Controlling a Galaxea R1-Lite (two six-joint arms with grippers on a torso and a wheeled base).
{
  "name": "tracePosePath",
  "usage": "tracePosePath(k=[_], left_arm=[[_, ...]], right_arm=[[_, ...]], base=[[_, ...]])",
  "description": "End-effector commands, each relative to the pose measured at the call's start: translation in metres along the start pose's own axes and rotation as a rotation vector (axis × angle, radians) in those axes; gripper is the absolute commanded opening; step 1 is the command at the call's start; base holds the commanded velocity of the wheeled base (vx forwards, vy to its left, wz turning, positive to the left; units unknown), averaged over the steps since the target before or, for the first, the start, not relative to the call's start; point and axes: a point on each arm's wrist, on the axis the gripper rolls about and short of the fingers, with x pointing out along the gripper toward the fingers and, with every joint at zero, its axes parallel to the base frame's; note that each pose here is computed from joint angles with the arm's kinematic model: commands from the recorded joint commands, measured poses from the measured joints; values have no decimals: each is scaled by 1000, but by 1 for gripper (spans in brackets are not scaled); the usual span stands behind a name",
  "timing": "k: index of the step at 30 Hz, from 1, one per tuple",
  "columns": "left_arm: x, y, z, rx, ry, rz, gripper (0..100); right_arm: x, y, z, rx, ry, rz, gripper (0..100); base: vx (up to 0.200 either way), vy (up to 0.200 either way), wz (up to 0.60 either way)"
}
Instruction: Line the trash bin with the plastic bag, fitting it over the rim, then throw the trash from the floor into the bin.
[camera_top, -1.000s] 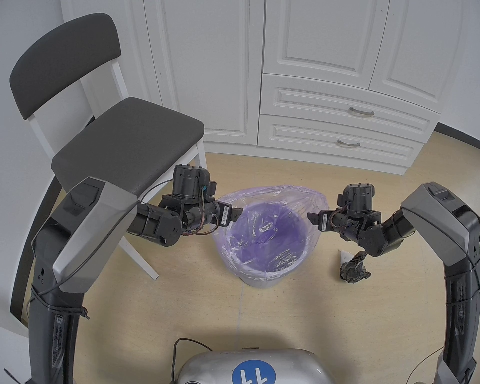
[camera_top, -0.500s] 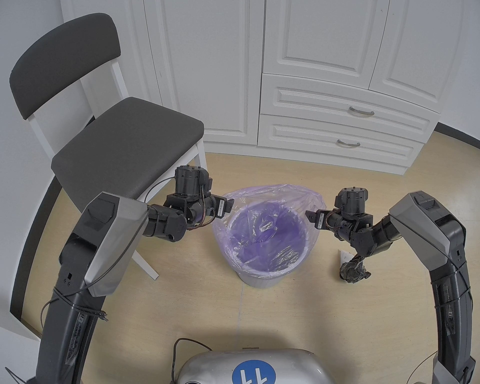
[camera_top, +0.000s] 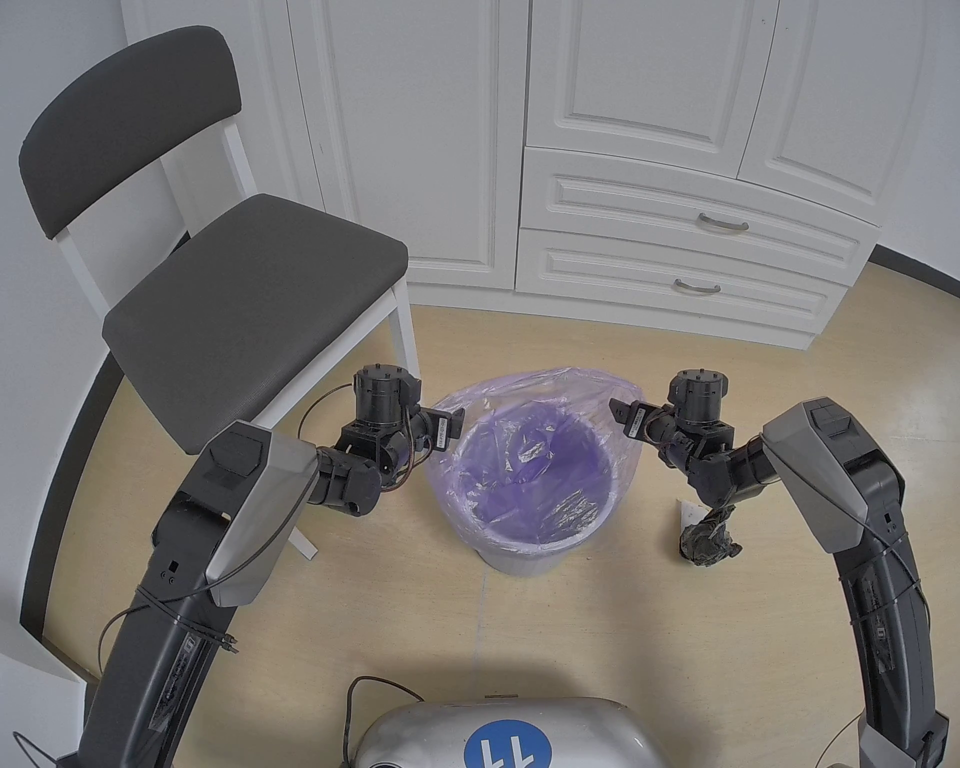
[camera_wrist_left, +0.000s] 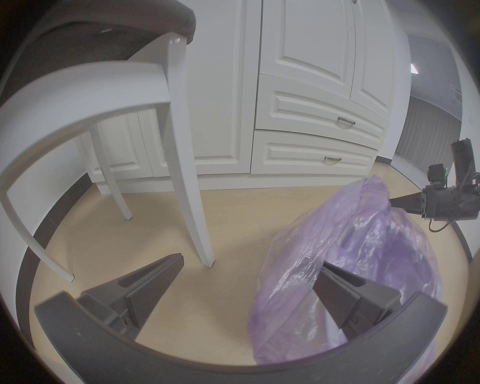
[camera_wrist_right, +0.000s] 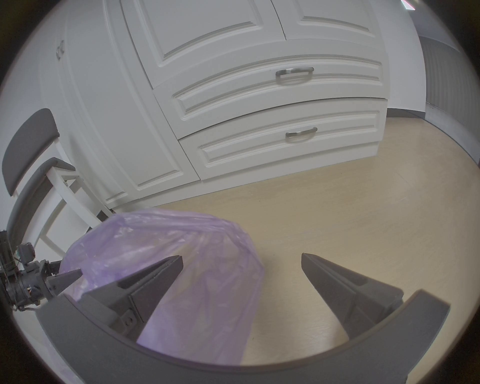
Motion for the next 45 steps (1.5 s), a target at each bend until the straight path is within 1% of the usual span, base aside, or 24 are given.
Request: tracePosePath(k=[1,6,11,15,17,24,28,31,33,36,38,39,43,45], left_arm=[[7,3,-26,2,39,21,100],[10,11,-39,-6,56,37,100],[12,18,-43,-20,61,49,100],[13,22,-51,-21,83,54,100],[14,22,-57,-20,94,54,100],[17,21,-73,-19,116,55,100],[17,21,-74,-20,118,56,100],[16,20,-69,-34,105,54,100],[15,18,-59,-59,86,56,100],[6,16,-22,-78,22,83,100],[-3,16,-14,-78,36,95,100],[-13,16,-6,-76,52,94,100],[-42,10,-2,-66,83,75,100],[-52,9,-5,-65,76,73,100]], right_arm=[[14,-10,-20,4,11,-13,100],[20,-19,-28,4,18,-27,100],[23,-22,-35,2,31,-33,100],[24,-23,-44,-6,50,-36,100],[25,-25,-49,-11,69,-43,100],[27,-28,-56,-17,111,-58,100],[27,-29,-59,-21,128,-64,100],[27,-27,-53,-15,115,-60,100],[23,-23,-40,-6,93,-53,100],[2,-15,-11,-20,91,-53,100],[-12,-13,1,-35,104,-58,100],[-25,-10,12,-67,109,-56,100],[-55,-6,33,-136,120,-42,100],[-66,-7,34,-150,144,-43,100]], base=[[0,0,0],[0,0,0],[0,0,0],[0,0,0],[0,0,0],[0,0,0],[0,0,0],[0,0,0],[0,0,0],[0,0,0],[0,0,0],[0,0,0],[0,0,0],[0,0,0]])
